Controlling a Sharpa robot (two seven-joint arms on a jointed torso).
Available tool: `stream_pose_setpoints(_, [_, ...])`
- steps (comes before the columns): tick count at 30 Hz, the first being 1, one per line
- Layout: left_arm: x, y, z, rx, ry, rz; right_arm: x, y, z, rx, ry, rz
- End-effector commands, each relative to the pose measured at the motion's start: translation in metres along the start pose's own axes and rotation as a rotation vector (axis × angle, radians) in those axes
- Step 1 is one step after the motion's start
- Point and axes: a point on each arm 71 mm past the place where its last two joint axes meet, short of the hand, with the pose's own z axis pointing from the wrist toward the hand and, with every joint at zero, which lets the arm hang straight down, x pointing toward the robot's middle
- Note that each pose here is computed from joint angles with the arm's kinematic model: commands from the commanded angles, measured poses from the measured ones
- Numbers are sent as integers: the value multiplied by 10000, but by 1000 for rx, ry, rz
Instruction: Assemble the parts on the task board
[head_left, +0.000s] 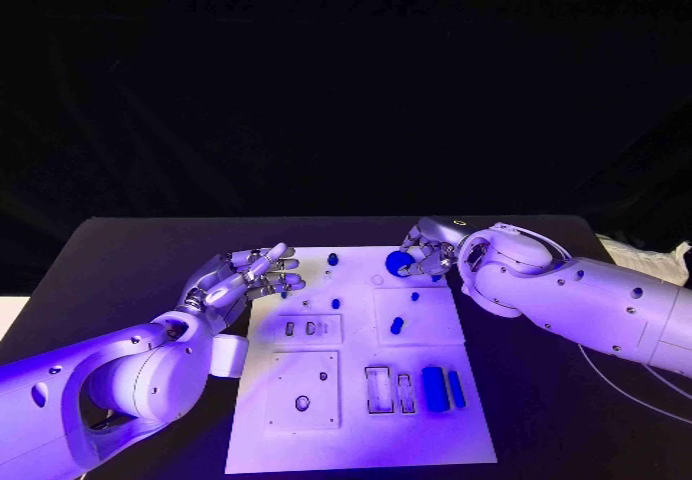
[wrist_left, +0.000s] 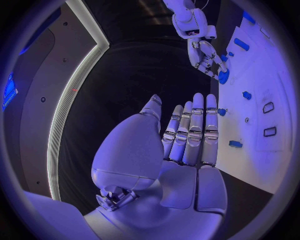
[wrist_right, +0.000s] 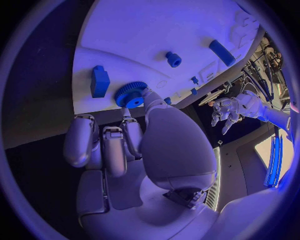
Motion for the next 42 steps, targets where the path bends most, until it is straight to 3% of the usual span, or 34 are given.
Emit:
stream_pose_setpoints(1, [26,-10,7,4,23,-13,37,-4,8,8,29,-35])
stream_pose_setpoints(15, [23,-8,10,2,23,-13,46,6,18,4,25,-35])
stream_pose_setpoints(27, [20,-8,11,2,24,-13,-35,125,-5,-19,-124,-70])
stream_pose_setpoints(32, [24,-7,10,2,25,-14,-40,289,-34,-60,-152,-84])
stream_pose_setpoints(42, [23,-8,9,2,24,-14,13,743,-40,-161,-148,-54])
